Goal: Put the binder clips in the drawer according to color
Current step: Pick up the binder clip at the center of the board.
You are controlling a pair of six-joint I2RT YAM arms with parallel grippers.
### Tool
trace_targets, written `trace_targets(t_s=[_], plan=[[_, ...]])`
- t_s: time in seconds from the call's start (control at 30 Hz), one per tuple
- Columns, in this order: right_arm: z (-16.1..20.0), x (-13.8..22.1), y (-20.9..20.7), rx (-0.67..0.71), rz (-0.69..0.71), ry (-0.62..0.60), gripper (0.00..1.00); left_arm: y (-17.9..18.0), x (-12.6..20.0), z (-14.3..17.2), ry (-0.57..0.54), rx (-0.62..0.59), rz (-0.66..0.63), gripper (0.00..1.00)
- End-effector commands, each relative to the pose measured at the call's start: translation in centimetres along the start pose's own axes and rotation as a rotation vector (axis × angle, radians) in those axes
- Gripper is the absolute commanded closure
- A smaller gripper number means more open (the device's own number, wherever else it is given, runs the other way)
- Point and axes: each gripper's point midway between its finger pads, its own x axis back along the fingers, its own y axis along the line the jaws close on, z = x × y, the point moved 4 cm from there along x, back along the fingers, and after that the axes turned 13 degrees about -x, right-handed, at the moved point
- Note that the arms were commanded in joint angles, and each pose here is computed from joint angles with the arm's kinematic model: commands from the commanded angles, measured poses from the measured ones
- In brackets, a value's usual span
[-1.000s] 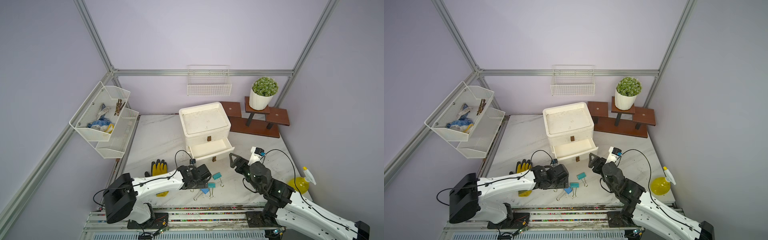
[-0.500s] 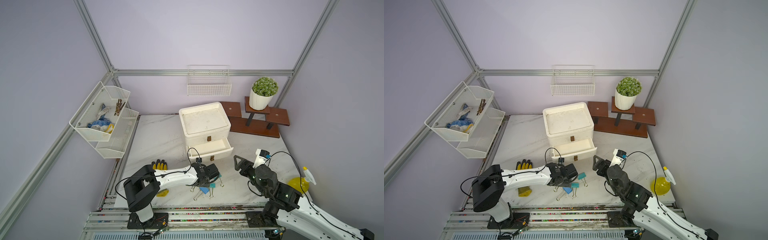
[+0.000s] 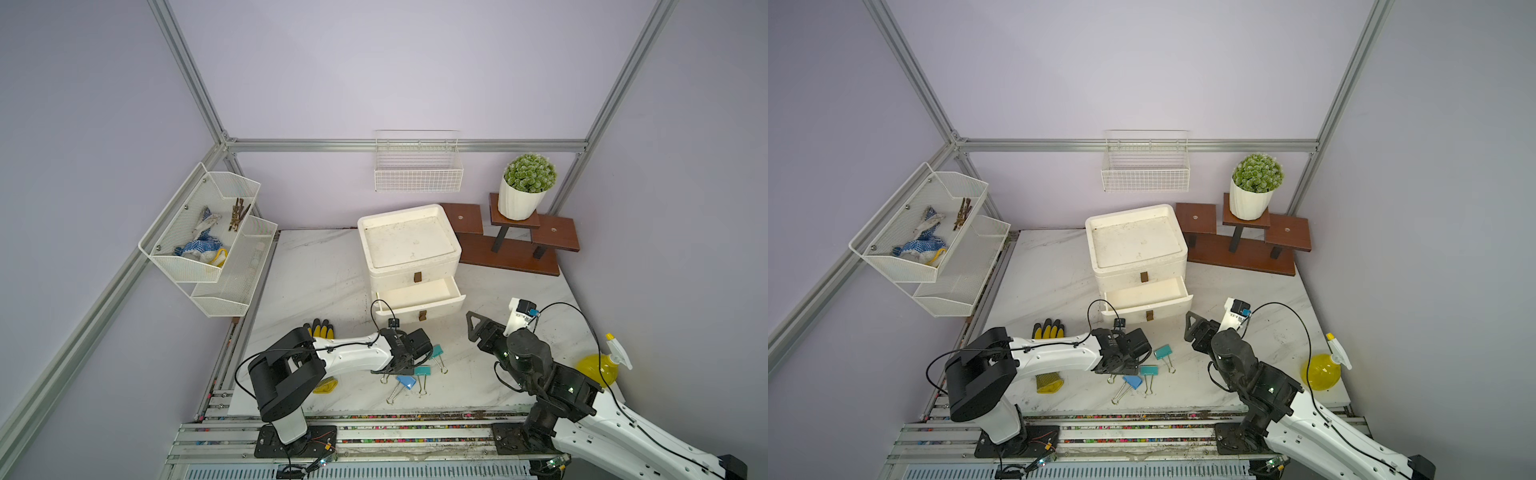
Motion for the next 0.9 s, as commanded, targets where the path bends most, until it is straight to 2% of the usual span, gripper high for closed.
trace_targets(t_s=[0.0, 0.27, 0.43, 0.53, 0.63, 0.77, 0.87], plan=[[-0.5, 0.2, 0.6, 0.0, -0.018, -0.01, 0.18, -0.5, -0.4, -1.8, -0.053, -0.003, 0.013, 0.25], [-0.4, 0.2, 0.5, -0.001, -0.017, -0.01, 0.19, -0.3, -0.7, -1.7, -0.044, 0.011, 0.009, 0.45], [-0.4, 0.2, 0.5, -0.002, -0.015, -0.009, 0.2, -0.6, 0.8, -2.3, -0.073, -0.008, 0.012, 0.49], [-0.4, 0.2, 0.4, -0.006, -0.015, -0.013, 0.2, -1.3, 3.9, -2.9, -0.127, -0.045, 0.002, 0.5], [-0.6, 0.4, 0.5, -0.011, -0.02, -0.021, 0.2, -1.8, 8.5, -3.4, -0.201, -0.056, 0.026, 0.51], [-1.1, 0.6, 0.8, -0.008, -0.024, -0.036, 0.21, -1.6, 15.5, -4.5, -0.331, -0.033, 0.142, 0.51], [-1.2, 0.7, 1.0, -0.01, -0.031, -0.038, 0.21, 0.1, 20.1, -6.3, -0.467, 0.019, 0.181, 0.51]])
